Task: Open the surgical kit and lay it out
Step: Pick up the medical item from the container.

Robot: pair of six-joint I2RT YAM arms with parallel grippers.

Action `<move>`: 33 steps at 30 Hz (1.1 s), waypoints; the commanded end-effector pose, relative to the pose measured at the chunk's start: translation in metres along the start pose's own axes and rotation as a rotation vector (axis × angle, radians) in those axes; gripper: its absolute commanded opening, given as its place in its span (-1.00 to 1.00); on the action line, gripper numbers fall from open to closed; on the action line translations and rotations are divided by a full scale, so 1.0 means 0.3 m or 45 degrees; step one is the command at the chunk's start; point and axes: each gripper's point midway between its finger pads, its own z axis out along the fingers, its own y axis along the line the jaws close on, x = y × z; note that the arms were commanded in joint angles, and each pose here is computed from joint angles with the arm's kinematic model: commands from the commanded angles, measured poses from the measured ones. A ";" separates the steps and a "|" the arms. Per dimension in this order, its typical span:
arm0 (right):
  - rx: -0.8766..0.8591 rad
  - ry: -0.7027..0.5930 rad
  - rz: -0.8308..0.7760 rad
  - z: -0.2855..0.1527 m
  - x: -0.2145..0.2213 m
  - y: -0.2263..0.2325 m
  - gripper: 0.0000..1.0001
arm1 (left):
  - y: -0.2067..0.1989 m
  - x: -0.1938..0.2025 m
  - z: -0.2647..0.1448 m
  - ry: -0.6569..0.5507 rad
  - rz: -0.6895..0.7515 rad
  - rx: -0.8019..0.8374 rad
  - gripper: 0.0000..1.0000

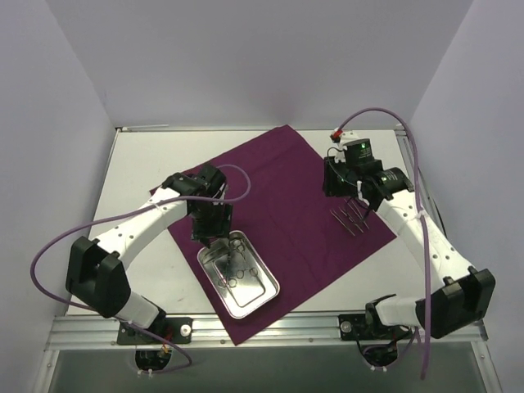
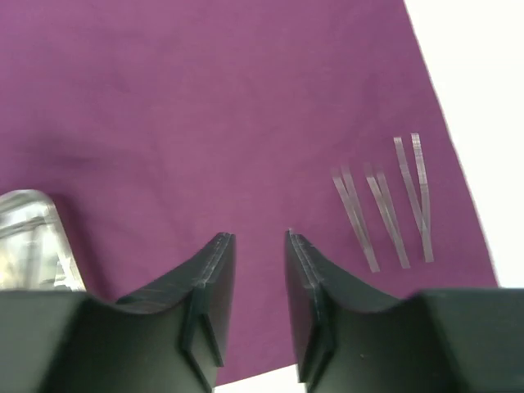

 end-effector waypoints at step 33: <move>-0.149 -0.029 0.085 -0.374 0.107 0.071 -0.56 | -0.027 -0.071 0.314 -0.265 -0.376 -0.390 -0.18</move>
